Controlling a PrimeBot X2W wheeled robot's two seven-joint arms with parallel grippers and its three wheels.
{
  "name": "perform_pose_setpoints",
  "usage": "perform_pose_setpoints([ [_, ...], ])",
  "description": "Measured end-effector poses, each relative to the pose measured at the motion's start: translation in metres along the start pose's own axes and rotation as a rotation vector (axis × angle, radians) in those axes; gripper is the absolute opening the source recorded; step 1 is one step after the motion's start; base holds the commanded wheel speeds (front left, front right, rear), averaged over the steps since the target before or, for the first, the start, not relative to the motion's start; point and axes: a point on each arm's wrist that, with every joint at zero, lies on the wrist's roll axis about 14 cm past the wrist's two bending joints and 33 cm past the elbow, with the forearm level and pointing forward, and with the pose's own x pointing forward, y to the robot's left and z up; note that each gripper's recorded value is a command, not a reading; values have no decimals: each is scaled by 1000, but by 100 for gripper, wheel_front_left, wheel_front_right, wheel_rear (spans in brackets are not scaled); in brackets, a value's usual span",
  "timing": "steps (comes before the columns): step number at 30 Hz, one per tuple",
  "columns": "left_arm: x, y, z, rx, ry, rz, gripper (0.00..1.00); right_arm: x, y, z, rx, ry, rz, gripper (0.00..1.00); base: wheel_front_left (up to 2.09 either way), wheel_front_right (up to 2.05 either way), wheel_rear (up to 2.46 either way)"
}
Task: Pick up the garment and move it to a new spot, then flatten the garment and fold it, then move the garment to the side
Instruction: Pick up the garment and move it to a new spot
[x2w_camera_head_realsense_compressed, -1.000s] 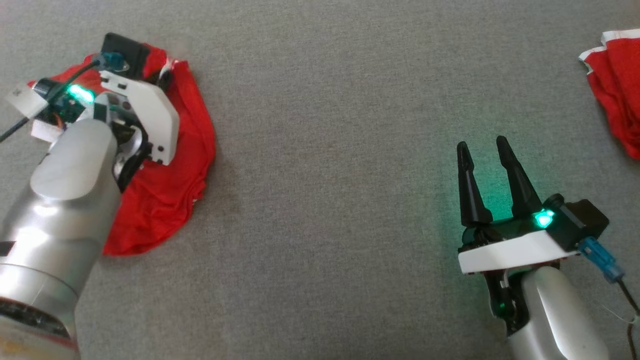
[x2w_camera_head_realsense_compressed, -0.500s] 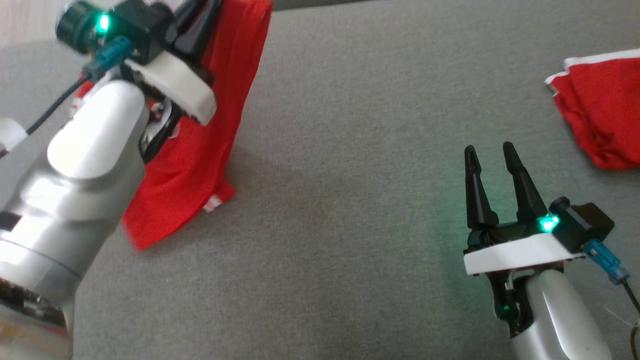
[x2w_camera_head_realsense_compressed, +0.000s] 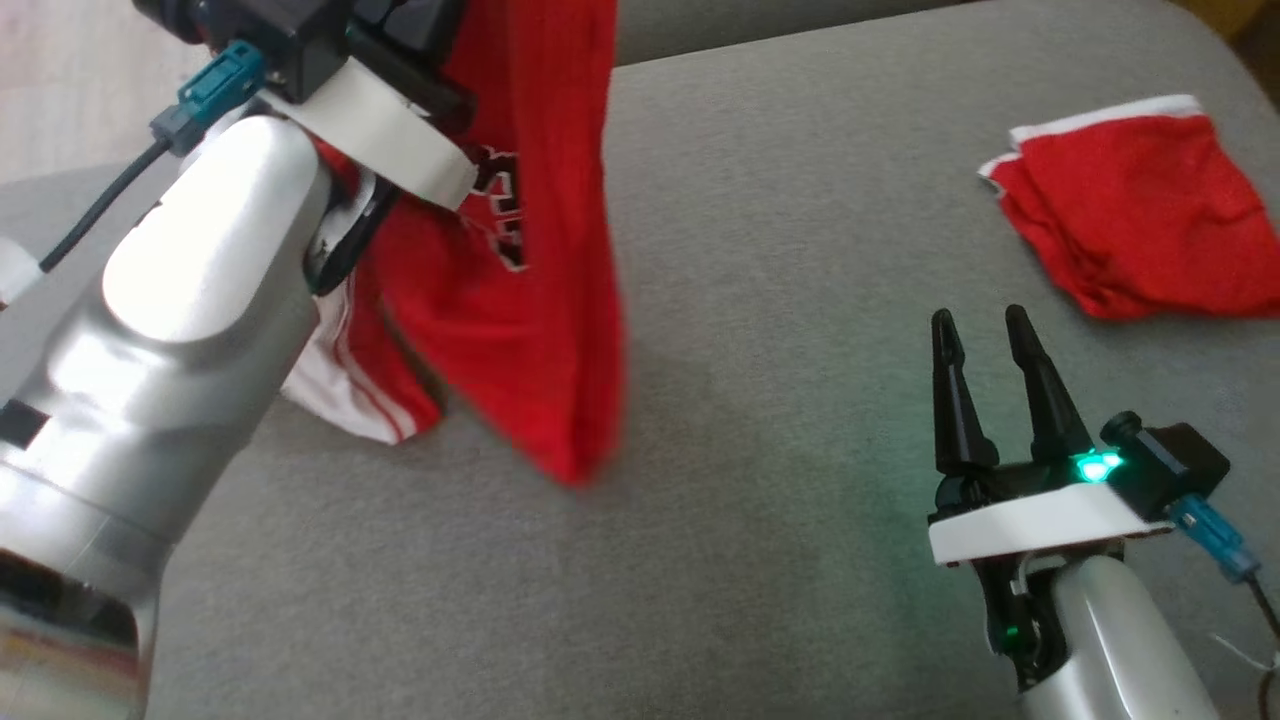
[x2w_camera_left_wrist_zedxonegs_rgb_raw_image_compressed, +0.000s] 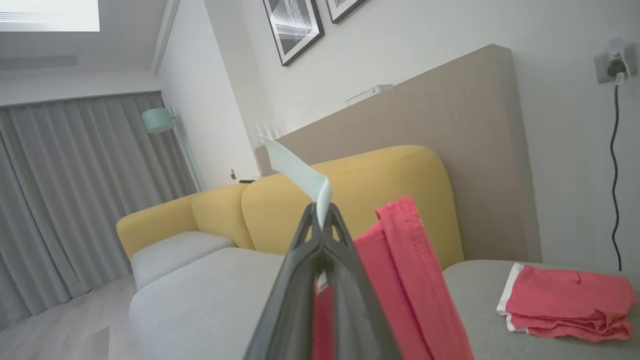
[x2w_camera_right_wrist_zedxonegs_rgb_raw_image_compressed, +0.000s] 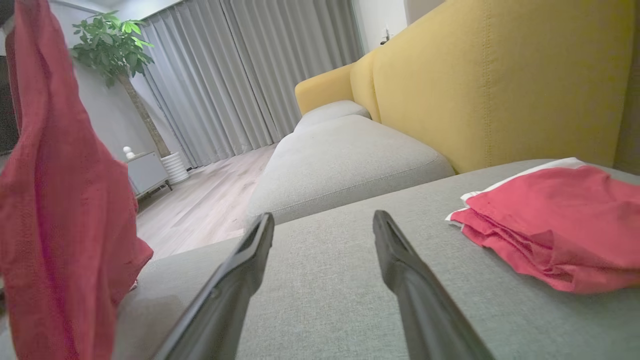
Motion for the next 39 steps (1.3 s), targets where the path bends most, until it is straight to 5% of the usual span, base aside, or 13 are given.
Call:
perform_pose_setpoints([
  [14, 82, -71, 26, 11, -141, -196, 0, -13, -33, 18, 27, -45, -108, 100, 0, 0, 0],
  [19, 110, -90, -14, 58, -68, -269, 0, -16, -42, 21, 38, -51, -140, 100, 0, 0, 0],
  [25, 129, -73, -91, 81, 104, -239, 0, -20, -46, 7, 52, -7, -167, 100, 0, 0, 0],
  [28, 132, -58, -124, 89, 176, -208, 20, -19, -46, 1, 46, 16, -165, 100, 0, 0, 0],
  [29, 132, -55, -134, 87, 194, -194, 45, -19, -46, -1, 48, 22, -165, 100, 0, 0, 0],
  [30, 132, -51, -142, 86, 209, -176, 100, -19, -46, -3, 48, 29, -166, 100, 0, 0, 0],
  [39, 117, -20, -155, 67, 244, -69, 100, -6, -36, -13, 53, 49, -126, 100, 0, 0, 0],
])
